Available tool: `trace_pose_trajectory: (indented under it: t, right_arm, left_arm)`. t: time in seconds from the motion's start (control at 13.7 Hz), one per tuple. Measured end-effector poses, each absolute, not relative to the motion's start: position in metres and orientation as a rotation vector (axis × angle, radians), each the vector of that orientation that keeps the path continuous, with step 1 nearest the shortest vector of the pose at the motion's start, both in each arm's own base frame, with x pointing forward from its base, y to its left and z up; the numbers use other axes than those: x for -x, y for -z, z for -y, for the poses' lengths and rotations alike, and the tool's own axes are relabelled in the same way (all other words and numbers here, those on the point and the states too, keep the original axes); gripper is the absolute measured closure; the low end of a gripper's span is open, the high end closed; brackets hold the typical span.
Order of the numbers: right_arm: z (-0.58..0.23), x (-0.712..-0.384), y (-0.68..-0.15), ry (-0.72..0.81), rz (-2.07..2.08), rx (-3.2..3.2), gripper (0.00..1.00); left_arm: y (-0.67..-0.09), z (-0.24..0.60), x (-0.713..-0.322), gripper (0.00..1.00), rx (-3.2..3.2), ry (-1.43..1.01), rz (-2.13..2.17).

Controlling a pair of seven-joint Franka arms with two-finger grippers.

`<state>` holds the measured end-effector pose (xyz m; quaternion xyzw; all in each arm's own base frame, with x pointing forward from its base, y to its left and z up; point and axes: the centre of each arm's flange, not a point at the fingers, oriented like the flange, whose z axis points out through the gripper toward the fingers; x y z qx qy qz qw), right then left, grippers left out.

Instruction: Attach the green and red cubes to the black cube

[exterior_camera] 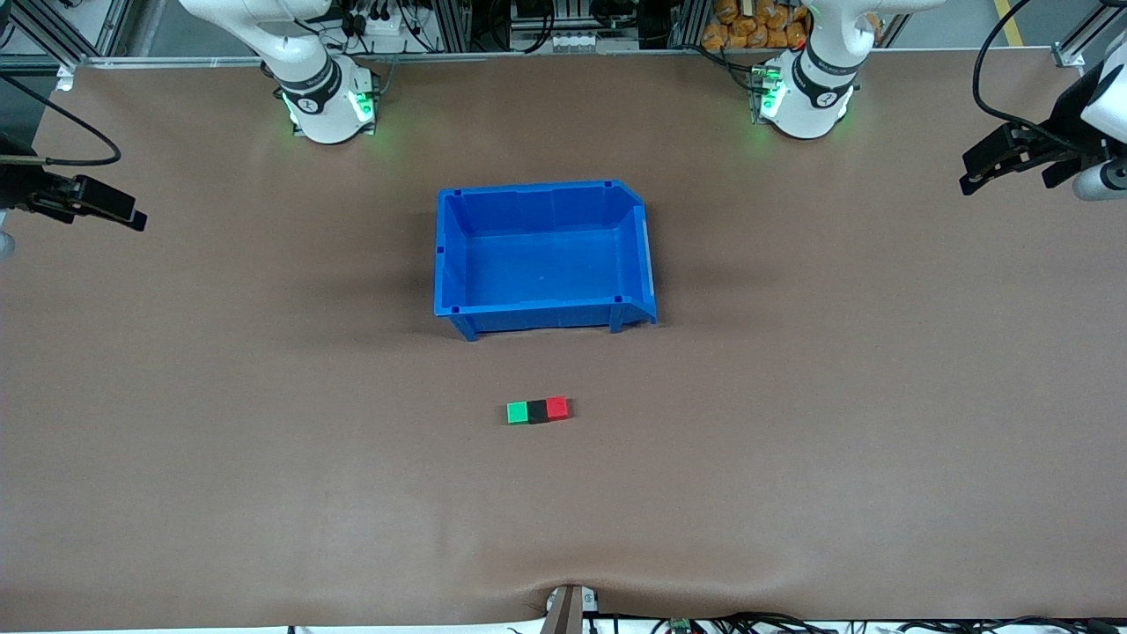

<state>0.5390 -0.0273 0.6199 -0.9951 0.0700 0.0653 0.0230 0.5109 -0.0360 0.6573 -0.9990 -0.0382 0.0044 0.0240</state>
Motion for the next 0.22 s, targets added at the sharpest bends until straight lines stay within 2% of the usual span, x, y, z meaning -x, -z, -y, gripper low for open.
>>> trace_pose_trajectory:
  t: [0.22]
  right_arm:
    - [0.0273,-0.539,-0.62,-0.202,-0.216,3.081,0.0]
  left_arm:
    - [-0.6543,0.0362,-0.513,0.0,3.091,-0.022,0.118]
